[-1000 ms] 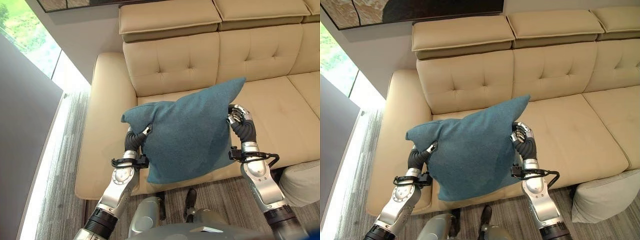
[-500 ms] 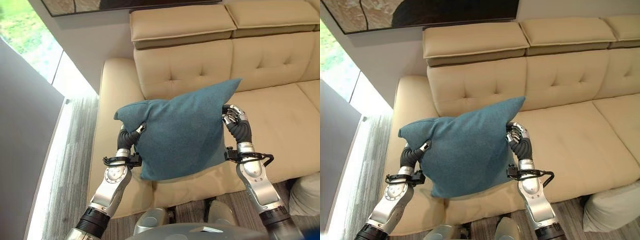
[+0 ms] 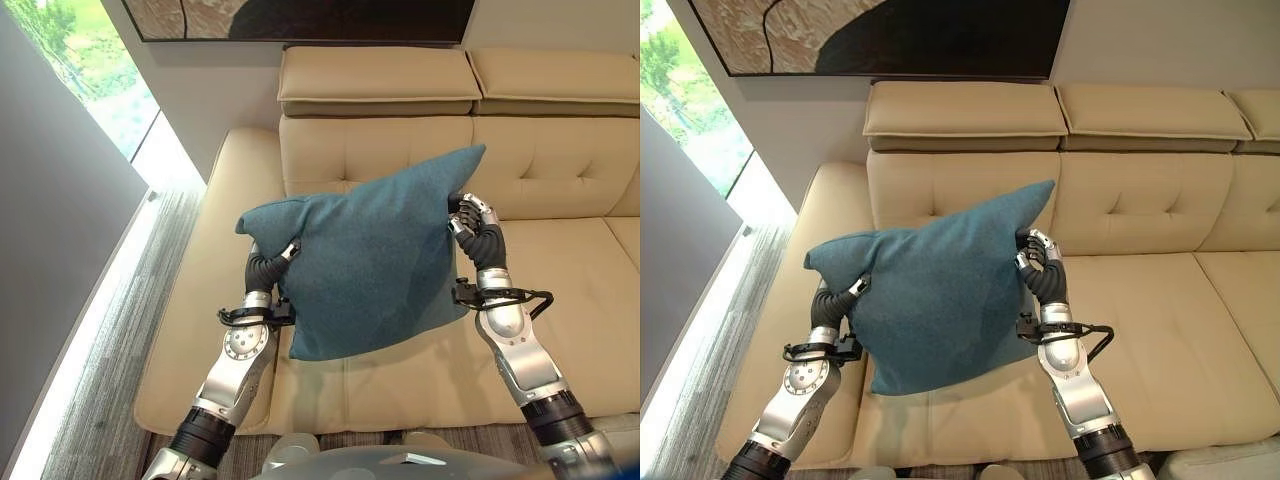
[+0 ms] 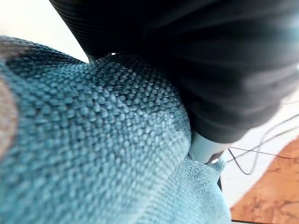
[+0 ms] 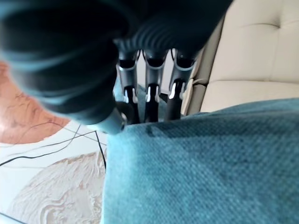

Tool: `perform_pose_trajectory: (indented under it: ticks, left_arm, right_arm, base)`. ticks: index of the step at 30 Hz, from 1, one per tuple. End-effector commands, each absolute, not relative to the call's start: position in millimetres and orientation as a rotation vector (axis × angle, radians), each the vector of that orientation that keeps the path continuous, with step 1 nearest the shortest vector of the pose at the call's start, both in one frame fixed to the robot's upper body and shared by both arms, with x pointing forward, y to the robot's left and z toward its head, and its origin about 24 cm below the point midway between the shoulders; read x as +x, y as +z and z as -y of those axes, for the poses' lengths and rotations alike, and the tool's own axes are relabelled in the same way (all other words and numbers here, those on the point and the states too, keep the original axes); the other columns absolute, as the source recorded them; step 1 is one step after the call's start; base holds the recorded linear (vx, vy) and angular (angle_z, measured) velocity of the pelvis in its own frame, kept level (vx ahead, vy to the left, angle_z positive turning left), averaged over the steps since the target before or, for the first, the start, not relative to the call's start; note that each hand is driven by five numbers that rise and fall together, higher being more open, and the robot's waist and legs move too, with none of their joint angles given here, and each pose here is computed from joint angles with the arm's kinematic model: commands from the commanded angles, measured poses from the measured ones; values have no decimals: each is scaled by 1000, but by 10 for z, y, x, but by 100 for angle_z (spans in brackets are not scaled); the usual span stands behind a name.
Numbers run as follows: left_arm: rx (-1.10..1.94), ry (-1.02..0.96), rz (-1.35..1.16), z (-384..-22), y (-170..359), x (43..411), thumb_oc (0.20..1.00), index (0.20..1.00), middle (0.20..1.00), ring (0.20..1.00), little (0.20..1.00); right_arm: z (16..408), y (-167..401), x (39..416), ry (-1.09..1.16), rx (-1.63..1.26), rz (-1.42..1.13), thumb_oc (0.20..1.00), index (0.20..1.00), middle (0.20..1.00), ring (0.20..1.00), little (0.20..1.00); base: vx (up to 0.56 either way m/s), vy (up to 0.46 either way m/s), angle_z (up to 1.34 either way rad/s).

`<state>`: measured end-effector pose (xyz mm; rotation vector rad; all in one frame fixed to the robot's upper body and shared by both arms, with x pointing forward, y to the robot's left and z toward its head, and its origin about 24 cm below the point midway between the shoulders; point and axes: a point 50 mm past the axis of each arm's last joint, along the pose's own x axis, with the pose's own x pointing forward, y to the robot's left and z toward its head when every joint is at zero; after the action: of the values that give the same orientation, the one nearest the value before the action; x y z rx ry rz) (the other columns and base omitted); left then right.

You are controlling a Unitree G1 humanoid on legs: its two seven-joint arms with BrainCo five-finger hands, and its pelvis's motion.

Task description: Pick up all the scattered cushions and arrange them neatly on the sofa.

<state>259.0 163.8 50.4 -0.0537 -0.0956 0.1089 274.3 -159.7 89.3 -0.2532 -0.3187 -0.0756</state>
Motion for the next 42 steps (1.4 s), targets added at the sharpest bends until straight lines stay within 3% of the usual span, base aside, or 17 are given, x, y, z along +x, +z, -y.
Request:
perform_pose_trajectory:
  ticks: [1, 8, 15, 27, 37, 38, 39, 40, 42]
  left_arm:
    - [-69, 51, 386, -1335, 1144, 2983, 200, 200, 200, 200, 200]
    - [-20, 90, 578, -1232, 1835, 3433, 200, 200, 200, 200, 200]
    - [68, 181, 738, -1399, 2583, 3712, 200, 200, 200, 200, 200]
    - [109, 214, 759, -1383, 3002, 3892, 200, 200, 200, 200, 200]
    - [219, 217, 802, -1295, 3234, 3913, 219, 219, 219, 219, 219]
    - [225, 218, 801, -1298, 3248, 3917, 642, 642, 642, 642, 642]
    - [228, 223, 798, -1307, 3256, 3922, 918, 918, 918, 918, 918]
    - [236, 224, 787, -1309, 3252, 3936, 1000, 1000, 1000, 1000, 1000]
    - [244, 226, 787, -1336, 3258, 3936, 1000, 1000, 1000, 1000, 1000]
  right_arm:
    - [1269, 1373, 2944, -18, -250, 566, 200, 200, 200, 200, 200]
    - [993, 1910, 3341, -32, -316, 711, 200, 200, 200, 200, 200]
    - [981, 2637, 3575, -112, -407, 877, 200, 200, 200, 200, 200]
    - [1004, 3425, 3501, -258, -477, 1117, 200, 200, 200, 200, 200]
    - [1028, 3602, 3473, -332, -530, 1182, 200, 200, 200, 200, 200]
    - [1034, 3593, 3490, -330, -531, 1170, 200, 200, 200, 200, 200]
    - [1039, 3578, 3512, -326, -535, 1155, 200, 200, 200, 200, 200]
    - [1049, 3558, 3539, -322, -549, 1138, 228, 228, 228, 228, 228]
    - [1093, 3555, 3578, -324, -575, 1111, 909, 909, 909, 909, 909]
  base:
    - [-101, -26, 8]
    - [-123, 8, 11]
    - [-62, 18, 5]
    - [-1, 18, 4]
    - [-11, 31, -11]
    - [0, 21, -16]
    - [5, 4, -8]
    - [9, 7, -5]
    - [7, 1, -6]
